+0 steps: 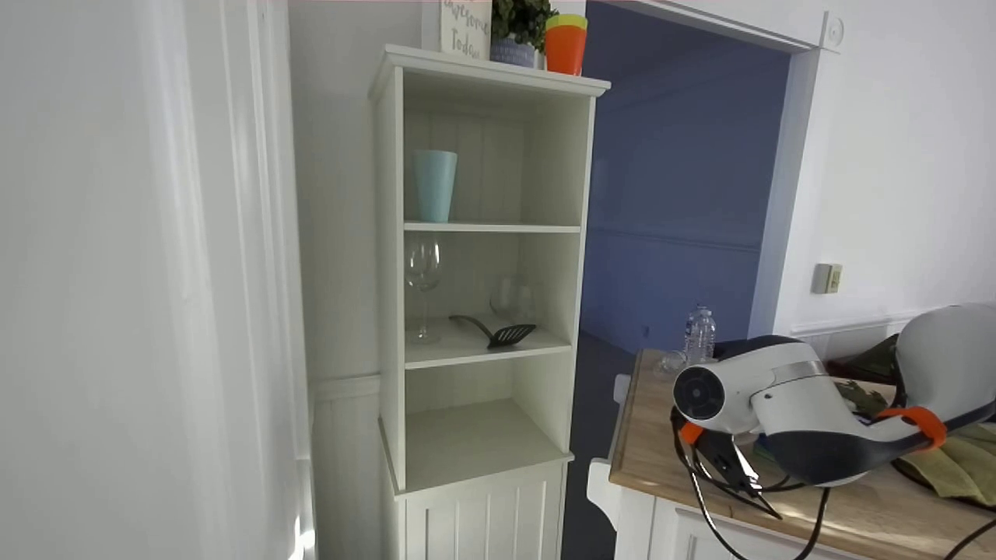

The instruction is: Remove the white mug from the bottom shelf and put it on the counter

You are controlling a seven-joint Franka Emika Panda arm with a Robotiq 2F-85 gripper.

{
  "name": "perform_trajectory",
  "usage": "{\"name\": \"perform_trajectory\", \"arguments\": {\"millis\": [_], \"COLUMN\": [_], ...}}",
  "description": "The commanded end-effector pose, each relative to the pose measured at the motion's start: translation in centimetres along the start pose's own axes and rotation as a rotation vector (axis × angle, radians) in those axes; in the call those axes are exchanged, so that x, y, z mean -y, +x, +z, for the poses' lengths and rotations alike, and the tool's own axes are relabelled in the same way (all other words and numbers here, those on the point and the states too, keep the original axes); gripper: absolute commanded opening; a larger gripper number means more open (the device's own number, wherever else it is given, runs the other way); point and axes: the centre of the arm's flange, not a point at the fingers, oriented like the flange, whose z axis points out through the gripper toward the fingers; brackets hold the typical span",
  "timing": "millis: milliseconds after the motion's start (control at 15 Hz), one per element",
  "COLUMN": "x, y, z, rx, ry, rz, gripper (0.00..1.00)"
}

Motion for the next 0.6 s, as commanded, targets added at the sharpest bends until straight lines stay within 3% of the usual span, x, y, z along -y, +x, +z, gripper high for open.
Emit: {"name": "perform_trajectory", "arguments": {"millis": [0, 533], "x": [0.35, 0.18], "y": [0.15, 0.06], "z": [-0.05, 0.07], "rx": [-0.025, -0.005], "ry": [-0.03, -0.084], "rz": [-0.017, -0.075], "gripper": [0.03, 0.03]}}
